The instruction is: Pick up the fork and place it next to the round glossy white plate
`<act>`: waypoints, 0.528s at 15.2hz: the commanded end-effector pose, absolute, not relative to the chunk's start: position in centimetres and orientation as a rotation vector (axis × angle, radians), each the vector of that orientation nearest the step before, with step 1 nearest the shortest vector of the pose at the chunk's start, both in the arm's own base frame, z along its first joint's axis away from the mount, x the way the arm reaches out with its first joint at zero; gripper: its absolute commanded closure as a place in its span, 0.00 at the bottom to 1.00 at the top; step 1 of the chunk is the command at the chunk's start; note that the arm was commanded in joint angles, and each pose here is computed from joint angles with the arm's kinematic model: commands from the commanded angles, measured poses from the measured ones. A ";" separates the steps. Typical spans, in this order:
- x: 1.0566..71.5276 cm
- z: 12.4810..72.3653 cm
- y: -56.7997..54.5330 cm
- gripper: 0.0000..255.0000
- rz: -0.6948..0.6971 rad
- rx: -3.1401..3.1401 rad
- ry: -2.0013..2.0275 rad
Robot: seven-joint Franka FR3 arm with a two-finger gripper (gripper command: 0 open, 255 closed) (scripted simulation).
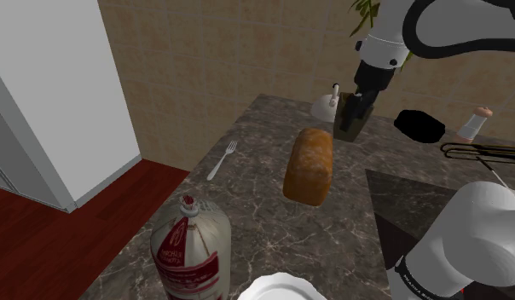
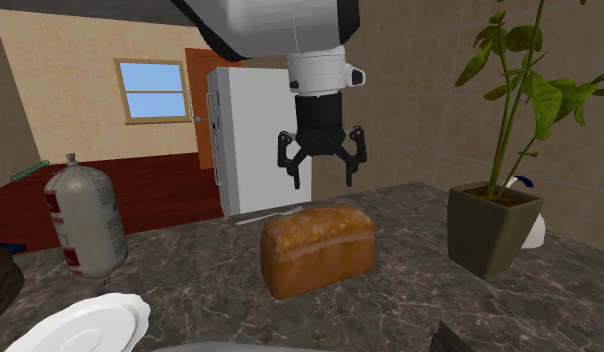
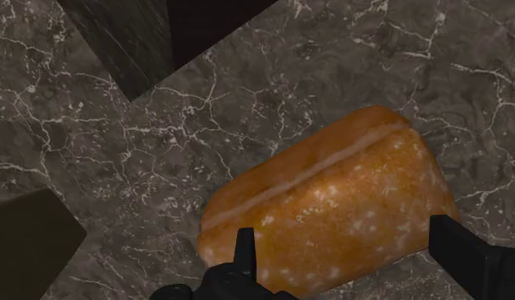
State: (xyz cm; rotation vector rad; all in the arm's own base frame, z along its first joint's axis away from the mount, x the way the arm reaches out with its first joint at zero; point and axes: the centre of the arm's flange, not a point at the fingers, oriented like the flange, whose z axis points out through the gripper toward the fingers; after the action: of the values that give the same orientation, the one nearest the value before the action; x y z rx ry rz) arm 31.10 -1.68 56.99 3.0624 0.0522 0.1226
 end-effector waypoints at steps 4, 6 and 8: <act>33.5 55.1 0.9 0.00 0.122 3.066 -0.095; 35.2 53.9 2.5 0.00 0.122 3.064 -0.193; 37.0 52.7 4.0 0.00 0.122 3.060 -0.291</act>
State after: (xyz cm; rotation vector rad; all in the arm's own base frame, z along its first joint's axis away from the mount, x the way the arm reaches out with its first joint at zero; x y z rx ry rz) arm 36.20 3.41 53.12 3.0617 -0.2348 0.1203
